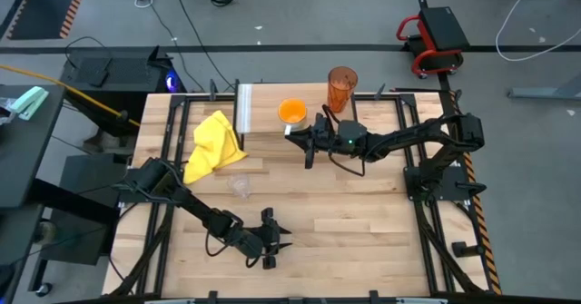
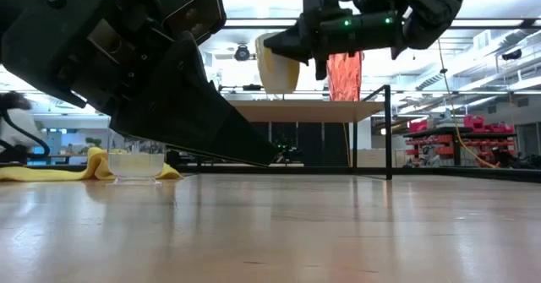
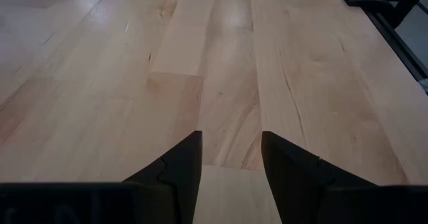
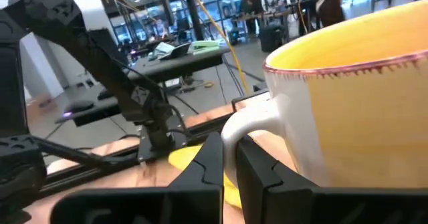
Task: Stack small to large cups/mugs on shelf
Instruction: Put the yellow mug on the shelf
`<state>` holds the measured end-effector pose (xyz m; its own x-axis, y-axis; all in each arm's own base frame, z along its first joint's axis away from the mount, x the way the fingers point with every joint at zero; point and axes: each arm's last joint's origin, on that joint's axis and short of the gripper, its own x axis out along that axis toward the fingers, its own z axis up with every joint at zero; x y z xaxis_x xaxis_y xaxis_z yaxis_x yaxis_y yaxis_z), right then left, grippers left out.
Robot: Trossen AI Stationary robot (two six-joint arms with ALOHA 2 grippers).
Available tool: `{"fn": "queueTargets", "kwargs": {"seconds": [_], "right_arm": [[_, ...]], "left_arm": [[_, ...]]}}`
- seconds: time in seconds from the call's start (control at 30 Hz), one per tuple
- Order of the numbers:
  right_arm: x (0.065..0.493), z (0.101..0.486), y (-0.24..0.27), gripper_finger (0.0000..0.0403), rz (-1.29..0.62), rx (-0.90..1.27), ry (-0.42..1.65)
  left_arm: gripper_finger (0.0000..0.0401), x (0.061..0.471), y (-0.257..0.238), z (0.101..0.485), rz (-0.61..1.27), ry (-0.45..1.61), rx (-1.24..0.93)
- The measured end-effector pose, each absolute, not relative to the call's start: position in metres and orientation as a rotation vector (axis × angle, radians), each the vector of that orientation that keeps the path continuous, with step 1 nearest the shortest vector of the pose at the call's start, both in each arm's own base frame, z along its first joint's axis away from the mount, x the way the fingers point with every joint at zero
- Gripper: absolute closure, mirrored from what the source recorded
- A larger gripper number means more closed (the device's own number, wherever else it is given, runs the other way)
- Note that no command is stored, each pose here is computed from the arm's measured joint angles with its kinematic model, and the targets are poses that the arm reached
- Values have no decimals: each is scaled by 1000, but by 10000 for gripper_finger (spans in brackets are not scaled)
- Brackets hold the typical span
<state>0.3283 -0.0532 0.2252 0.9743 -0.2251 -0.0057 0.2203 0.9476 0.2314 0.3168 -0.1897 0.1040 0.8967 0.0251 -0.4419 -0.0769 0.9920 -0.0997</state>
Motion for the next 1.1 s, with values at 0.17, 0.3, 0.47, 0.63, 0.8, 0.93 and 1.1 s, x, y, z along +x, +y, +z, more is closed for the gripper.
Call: {"fn": "queueTargets", "kwargs": {"seconds": [0.17,0.3,0.47,0.63,0.8,0.93,1.1], "right_arm": [[329,222,-59,385,-253,226,-21],[327,224,-65,385,-278,226,-37],[325,222,-77,385,-327,244,-28],[322,219,-87,385,-364,270,-11],[322,220,-90,382,-368,288,-20],[321,220,-90,373,-372,288,-19],[321,219,-90,370,-372,292,-12]], "left_arm": [[239,317,-190,104,53,457,-115],[239,317,-190,104,53,457,-115],[240,317,-190,104,54,456,-119],[239,317,-190,104,54,456,-121],[241,317,-190,104,54,456,-121],[239,317,-190,104,55,456,-122],[240,317,-189,104,55,456,-122]]}}
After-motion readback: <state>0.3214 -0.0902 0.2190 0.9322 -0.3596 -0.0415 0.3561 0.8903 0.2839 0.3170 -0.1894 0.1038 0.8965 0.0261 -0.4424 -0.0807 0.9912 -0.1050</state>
